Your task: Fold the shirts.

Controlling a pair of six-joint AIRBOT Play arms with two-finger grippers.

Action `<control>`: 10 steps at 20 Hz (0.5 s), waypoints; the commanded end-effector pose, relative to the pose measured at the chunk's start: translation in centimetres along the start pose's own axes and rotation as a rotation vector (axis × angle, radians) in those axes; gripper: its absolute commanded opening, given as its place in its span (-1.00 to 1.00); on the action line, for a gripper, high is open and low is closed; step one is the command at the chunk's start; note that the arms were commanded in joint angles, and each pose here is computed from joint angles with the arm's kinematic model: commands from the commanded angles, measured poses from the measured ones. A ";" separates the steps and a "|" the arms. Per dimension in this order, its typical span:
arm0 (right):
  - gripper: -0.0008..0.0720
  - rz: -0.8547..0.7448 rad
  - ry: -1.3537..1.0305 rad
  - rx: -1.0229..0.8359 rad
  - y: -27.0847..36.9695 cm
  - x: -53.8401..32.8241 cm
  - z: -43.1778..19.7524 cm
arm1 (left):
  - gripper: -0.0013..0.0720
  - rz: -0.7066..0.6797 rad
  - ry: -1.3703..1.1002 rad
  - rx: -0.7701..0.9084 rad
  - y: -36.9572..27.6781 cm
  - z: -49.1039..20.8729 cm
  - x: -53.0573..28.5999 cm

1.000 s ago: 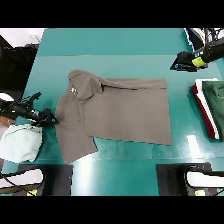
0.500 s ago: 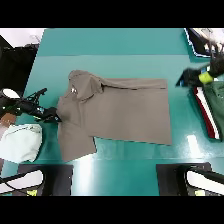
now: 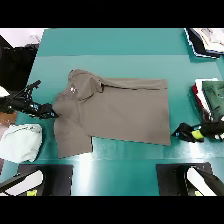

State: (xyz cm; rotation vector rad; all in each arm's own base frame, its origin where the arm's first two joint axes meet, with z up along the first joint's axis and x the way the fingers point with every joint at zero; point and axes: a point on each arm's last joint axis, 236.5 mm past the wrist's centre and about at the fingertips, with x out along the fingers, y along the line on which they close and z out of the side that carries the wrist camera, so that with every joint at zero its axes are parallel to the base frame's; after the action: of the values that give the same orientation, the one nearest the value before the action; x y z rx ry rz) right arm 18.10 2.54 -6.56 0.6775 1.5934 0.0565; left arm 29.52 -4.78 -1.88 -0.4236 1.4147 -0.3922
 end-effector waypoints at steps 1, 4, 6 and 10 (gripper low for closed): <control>0.15 0.119 0.016 0.059 0.6 2.5 -1.4 | -0.88 -0.008 0.009 0.003 -0.3 -0.3 -0.2; 0.14 0.119 0.102 0.070 0.5 3.6 -2.3 | -0.88 -0.011 0.016 0.004 -0.4 -0.5 -0.2; 0.14 0.113 0.161 0.058 0.7 4.5 -3.0 | -0.88 -0.011 0.018 0.004 -0.4 -0.5 -0.2; -0.74 0.086 0.215 -0.004 1.3 5.7 -3.9 | -0.88 -0.017 0.032 0.004 -0.5 -0.8 -0.2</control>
State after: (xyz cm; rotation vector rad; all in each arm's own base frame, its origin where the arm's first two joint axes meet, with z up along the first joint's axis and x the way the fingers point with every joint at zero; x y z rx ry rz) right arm 15.41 6.91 -9.77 0.7973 1.7419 0.1805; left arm 28.89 -5.08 -1.61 -0.4276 1.4335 -0.4099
